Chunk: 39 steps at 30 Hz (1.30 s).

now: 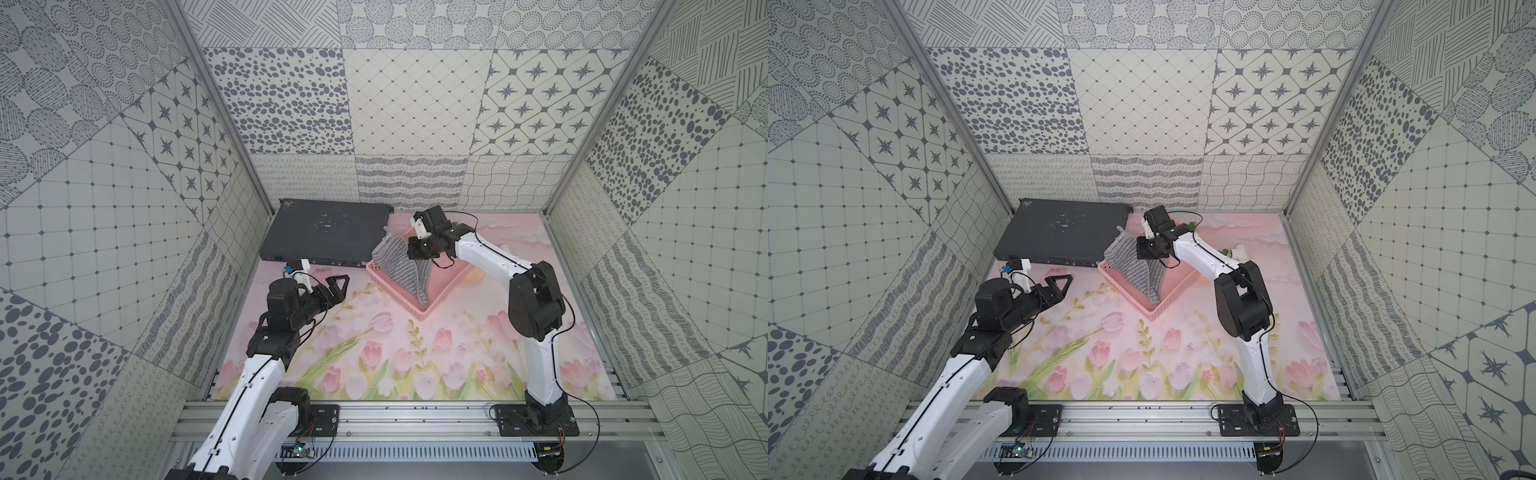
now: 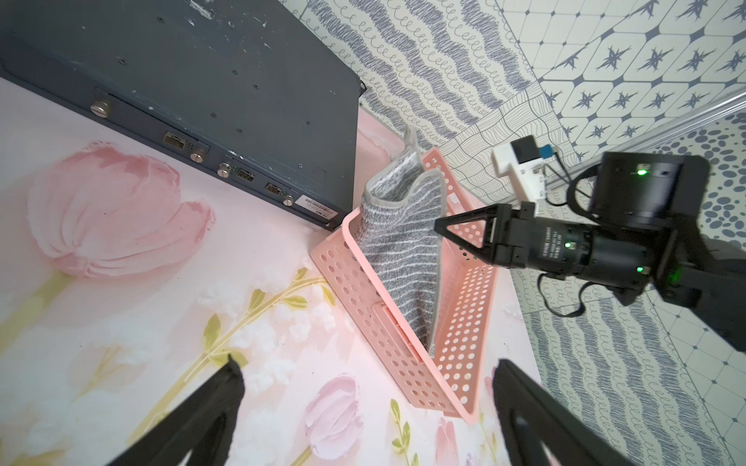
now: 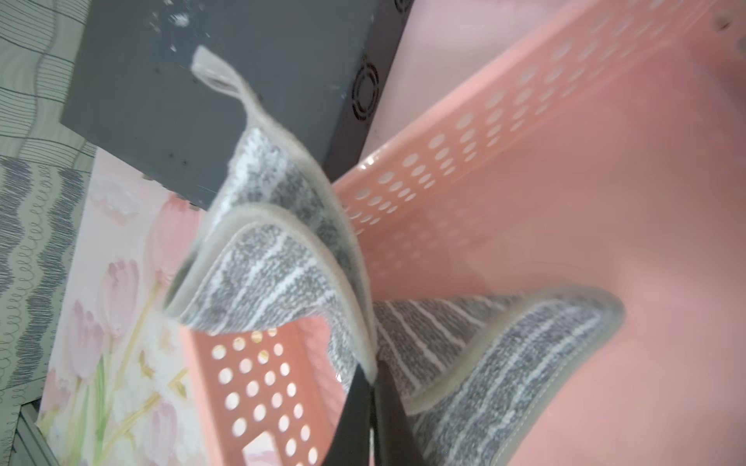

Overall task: Fold the square dishcloth
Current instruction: Pick up the cleaning item from the bin, then place the cleaning item at the center of the board.

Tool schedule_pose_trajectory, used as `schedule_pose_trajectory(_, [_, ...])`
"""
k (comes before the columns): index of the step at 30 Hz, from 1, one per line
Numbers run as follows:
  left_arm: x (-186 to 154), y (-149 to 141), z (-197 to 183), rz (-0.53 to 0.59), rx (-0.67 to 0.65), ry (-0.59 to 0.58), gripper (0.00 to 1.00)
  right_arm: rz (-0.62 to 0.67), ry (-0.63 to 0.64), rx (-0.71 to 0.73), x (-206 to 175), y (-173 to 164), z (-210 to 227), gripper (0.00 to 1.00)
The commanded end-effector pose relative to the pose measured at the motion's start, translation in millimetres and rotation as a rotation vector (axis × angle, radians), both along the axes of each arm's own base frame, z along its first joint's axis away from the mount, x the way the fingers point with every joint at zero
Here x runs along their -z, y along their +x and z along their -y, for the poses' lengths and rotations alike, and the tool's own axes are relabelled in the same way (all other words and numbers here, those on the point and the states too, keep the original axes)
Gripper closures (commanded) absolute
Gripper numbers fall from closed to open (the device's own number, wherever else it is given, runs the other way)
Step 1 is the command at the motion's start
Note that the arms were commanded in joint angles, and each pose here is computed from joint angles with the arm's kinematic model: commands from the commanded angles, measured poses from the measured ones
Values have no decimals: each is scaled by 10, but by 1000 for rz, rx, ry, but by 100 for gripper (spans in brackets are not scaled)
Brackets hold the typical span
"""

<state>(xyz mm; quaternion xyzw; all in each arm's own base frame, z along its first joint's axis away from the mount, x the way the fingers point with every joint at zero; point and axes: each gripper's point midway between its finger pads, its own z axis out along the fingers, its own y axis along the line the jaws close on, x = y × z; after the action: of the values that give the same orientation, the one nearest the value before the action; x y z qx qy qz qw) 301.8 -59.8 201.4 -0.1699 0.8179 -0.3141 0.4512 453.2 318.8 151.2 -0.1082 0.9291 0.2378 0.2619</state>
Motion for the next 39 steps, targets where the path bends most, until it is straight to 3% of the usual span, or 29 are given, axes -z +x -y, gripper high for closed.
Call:
schedule_pose_trajectory(1, [-121, -37, 39, 23, 37, 16, 1, 102, 5, 23, -513, -32, 124, 96])
schedule_pose_trajectory(10, [-355, -79, 111, 37, 75, -9, 1, 239, -97, 111, -1354, -219, 598, 96])
schedule_pose_trajectory(19, [-517, -143, 237, 58, 147, -46, 1, 299, -313, 311, -1862, -675, 1518, 95])
schedule_pose_trajectory(27, [-686, -241, 594, 104, 259, -89, 1, 162, -439, 464, -1537, -1380, 2354, 93])
schedule_pose_trajectory(31, [-696, -301, 880, 110, 343, -92, 1, 61, -567, 506, -1264, -1716, 2669, 93])
schedule_pose_trajectory(35, [-638, -255, 1038, 125, 352, -125, 1, -58, -597, 476, -809, -1843, 2646, 92])
schedule_pose_trajectory(39, [-637, -195, 1117, 162, 342, -191, 1, -148, -585, 414, -279, -1731, 2385, 90])
